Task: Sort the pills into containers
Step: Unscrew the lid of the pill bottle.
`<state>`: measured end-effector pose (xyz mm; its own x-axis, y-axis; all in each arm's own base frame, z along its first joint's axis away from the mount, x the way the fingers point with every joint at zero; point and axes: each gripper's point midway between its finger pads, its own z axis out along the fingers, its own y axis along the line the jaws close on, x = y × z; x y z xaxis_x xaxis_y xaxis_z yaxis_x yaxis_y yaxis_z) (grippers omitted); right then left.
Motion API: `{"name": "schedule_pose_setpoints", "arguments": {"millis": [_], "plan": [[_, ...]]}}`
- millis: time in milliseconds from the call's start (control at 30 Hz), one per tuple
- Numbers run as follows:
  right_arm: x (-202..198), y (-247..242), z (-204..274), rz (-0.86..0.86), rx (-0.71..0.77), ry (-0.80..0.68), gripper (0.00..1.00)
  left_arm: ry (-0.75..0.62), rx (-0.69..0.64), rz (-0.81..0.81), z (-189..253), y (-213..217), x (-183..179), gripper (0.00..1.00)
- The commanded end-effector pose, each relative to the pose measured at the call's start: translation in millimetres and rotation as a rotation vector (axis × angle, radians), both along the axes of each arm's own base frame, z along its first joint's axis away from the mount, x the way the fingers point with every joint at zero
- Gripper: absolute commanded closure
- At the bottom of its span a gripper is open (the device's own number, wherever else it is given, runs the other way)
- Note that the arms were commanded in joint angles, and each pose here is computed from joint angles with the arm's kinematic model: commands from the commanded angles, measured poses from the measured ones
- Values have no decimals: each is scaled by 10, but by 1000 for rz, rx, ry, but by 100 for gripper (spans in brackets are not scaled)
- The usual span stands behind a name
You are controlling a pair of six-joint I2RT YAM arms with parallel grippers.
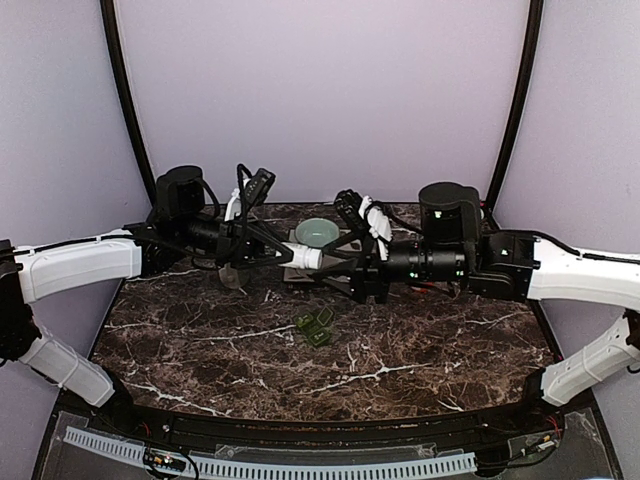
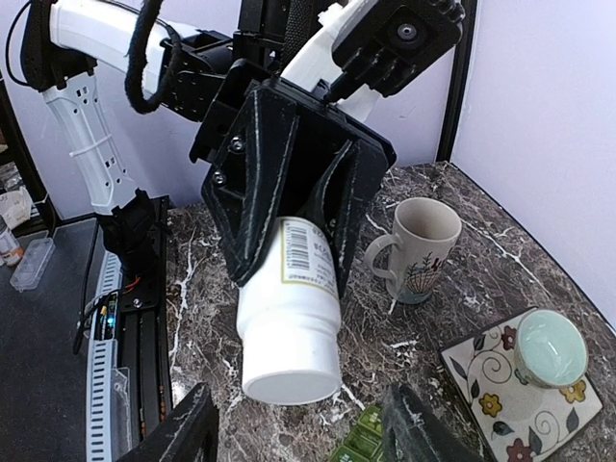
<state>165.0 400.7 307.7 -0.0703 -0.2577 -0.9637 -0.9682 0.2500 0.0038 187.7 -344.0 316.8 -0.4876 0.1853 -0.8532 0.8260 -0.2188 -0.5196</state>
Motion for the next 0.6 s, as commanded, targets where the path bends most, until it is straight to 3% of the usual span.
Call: {"name": "schedule_pose_setpoints", "arguments": {"millis": [0,133,267,400,467,500,567], "plan": [[-60,-85,76,-13,47,27,42,-89,-46,25,211,5,4,100],[-93,-133,72,-30,89,111,42,-130,-53,79,225,3,68,100],[-76,-176,203,-69,205,293,42,-174,-63,134,236,19,131,100],[177,-281,266,-169,322,550,48,-208,-70,157,238,29,146,100],[379,-367,258,-208,368,525,48,-220,-74,163,238,34,149,100],[342,-360,258,-179,420,722,49,-224,-73,165,232,36,152,100],[390,-369,269,-157,474,840,50,-233,-75,168,231,39,150,100]]}}
